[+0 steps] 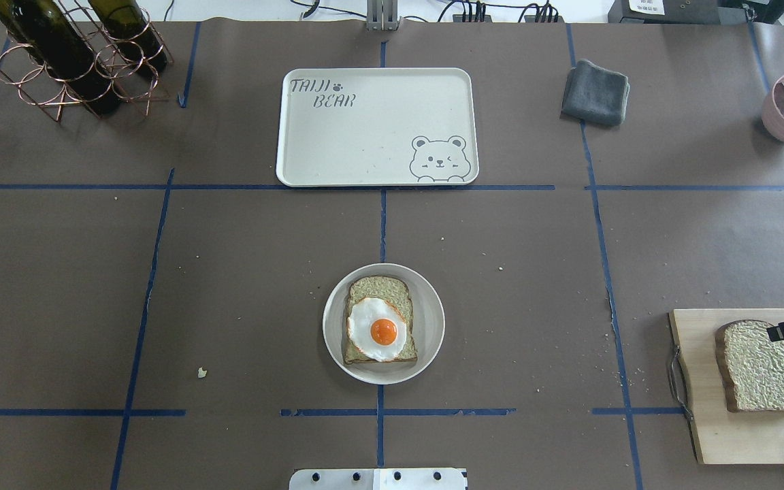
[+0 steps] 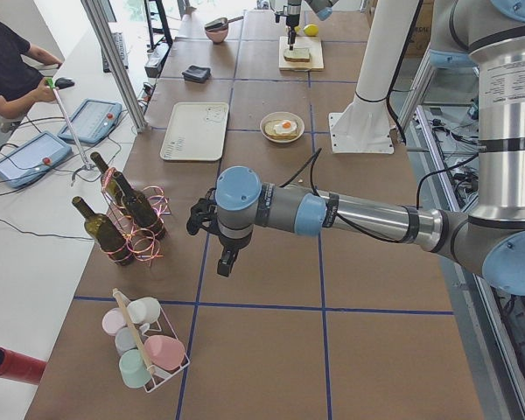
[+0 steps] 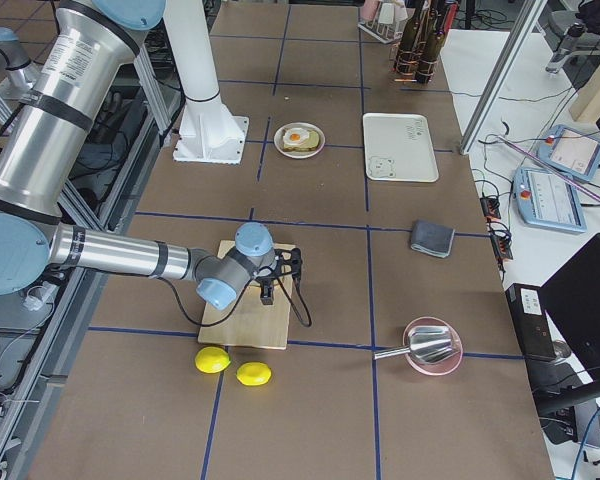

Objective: Make sandwich and place on tray
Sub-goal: 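Grasp the bread slice on the wooden board with the right gripper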

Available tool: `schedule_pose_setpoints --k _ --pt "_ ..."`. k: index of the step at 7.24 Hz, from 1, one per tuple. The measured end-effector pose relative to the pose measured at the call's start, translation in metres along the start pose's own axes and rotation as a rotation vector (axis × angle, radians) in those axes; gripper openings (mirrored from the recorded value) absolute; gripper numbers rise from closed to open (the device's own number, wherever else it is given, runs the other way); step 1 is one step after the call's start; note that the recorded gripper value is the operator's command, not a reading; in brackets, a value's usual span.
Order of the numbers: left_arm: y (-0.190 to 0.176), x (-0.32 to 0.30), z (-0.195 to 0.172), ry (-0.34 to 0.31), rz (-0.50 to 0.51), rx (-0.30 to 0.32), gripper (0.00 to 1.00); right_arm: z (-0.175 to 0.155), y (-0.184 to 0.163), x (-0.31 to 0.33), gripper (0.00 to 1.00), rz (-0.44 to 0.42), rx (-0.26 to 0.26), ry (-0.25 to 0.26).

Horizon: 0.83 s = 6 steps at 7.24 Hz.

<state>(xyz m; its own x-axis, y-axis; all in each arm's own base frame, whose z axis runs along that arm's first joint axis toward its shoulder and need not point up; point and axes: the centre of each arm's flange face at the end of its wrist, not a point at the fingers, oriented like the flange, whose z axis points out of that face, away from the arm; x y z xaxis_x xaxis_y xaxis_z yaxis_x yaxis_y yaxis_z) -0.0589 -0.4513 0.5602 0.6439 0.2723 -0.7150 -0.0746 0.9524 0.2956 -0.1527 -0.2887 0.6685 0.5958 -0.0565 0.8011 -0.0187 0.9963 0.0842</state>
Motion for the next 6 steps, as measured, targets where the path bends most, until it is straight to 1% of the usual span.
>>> schedule_pose_setpoints --k 1,2,4,6 --pt "0.0 0.001 -0.001 0.0 0.001 0.002 1.0 0.004 0.007 0.006 0.66 0.046 0.013 -0.032" --pt "-0.001 0.001 -0.001 0.0 0.002 0.003 1.0 0.004 0.011 0.006 0.66 0.071 0.02 -0.051" --pt "-0.001 0.002 -0.002 0.0 0.003 0.005 1.0 -0.002 0.013 0.001 0.66 0.08 0.025 -0.072" --pt "-0.001 0.004 -0.005 0.0 0.006 0.01 1.0 -0.011 0.018 -0.003 0.65 0.079 0.021 -0.082"
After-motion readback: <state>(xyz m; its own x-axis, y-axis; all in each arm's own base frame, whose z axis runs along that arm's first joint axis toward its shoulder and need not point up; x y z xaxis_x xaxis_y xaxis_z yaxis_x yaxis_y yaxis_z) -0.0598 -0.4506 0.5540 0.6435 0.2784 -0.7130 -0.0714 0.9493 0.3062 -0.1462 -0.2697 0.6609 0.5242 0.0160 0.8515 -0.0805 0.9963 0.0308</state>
